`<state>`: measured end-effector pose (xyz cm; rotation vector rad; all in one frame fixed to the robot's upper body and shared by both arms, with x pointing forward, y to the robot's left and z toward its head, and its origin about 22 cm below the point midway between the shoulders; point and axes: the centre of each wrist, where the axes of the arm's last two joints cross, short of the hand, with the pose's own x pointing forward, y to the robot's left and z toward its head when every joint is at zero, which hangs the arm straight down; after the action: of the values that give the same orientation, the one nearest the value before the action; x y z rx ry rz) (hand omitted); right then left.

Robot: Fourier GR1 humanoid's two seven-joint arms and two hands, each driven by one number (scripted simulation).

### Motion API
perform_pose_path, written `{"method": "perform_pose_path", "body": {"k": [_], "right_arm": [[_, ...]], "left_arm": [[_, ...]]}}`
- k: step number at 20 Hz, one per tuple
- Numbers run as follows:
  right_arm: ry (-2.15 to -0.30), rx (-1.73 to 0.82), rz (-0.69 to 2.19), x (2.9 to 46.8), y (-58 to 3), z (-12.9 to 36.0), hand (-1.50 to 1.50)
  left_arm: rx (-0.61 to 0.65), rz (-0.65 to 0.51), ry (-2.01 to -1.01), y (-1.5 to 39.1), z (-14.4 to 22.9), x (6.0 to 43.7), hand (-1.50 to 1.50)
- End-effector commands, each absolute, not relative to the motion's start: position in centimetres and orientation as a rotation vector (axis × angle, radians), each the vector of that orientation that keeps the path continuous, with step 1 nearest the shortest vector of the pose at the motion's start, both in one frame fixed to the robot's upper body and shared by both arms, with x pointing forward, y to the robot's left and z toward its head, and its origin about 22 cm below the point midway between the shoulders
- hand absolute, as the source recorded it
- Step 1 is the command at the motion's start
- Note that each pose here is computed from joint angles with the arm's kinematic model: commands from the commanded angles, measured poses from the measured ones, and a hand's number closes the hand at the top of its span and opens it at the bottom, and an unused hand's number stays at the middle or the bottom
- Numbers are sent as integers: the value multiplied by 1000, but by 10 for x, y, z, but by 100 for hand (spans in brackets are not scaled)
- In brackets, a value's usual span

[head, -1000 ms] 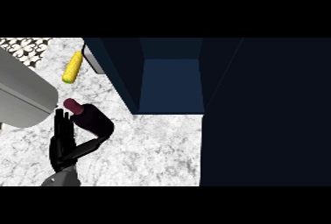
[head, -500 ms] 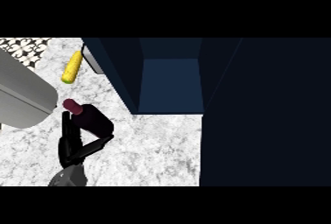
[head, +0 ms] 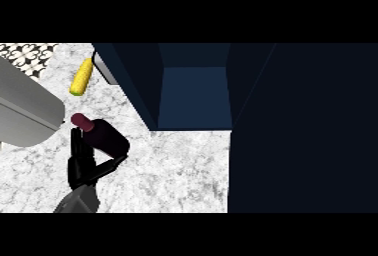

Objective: Pick up the wine, place it into the cabinet and close the cabinet

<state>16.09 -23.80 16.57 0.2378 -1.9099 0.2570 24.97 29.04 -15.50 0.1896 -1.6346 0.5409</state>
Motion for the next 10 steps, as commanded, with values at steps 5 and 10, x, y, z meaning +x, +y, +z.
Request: {"method": "perform_pose_path", "body": {"k": [5,10], "right_arm": [[-1907,248,277,151,-243,178,-150],[-1916,231,263,157,-262,154,-150]], "left_arm": [[165,550,-1654,286,-161,252,150],[125,549,-1635,283,-170,239,150]]}}
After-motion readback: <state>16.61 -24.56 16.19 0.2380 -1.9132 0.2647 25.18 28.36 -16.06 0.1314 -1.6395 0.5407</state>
